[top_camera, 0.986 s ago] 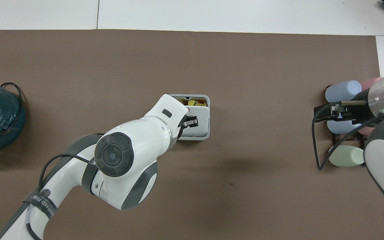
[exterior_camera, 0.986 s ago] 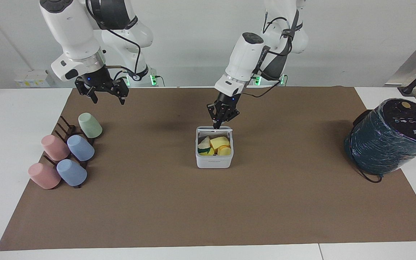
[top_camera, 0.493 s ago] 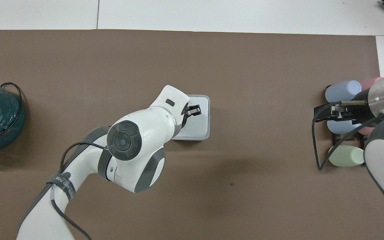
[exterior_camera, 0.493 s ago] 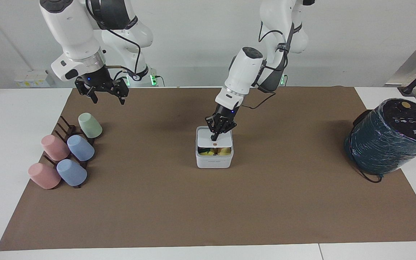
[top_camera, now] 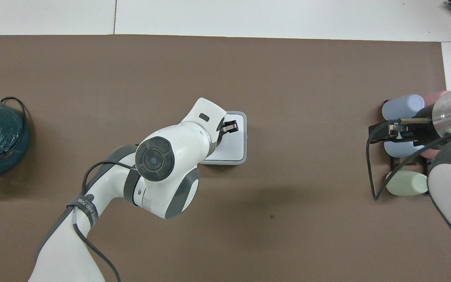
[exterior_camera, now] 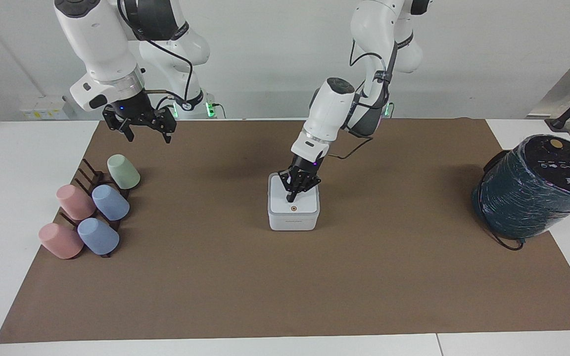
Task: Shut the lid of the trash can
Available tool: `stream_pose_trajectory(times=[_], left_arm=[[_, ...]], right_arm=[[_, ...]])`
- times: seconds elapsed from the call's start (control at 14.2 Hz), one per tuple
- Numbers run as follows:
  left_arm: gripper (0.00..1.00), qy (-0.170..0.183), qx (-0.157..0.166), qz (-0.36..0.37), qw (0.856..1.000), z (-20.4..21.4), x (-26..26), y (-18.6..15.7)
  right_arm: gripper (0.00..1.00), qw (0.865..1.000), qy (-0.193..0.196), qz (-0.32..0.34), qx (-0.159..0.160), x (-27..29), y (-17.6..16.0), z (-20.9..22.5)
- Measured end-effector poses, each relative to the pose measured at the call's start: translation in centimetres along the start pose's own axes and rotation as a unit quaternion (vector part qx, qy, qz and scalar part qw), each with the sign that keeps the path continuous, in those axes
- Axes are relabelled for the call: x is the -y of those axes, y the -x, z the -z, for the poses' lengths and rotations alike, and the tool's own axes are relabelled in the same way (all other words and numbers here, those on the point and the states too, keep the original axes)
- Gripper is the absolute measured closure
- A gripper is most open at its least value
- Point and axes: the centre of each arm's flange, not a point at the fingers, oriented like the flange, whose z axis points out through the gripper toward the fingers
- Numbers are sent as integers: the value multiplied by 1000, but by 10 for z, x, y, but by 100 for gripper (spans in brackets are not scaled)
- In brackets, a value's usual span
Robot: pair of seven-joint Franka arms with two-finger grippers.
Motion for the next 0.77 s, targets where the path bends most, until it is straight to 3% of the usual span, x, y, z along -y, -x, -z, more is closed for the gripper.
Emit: stream_pose_trajectory(times=[0.42, 0.77], left_arm=[[93, -1, 2, 0, 1000, -1, -3, -2], [89, -50, 66, 9, 997, 19, 3, -48]], right_arm=[[0, 1000, 0, 0, 0, 0, 0, 0], [0, 1000, 0, 0, 0, 0, 0, 0]])
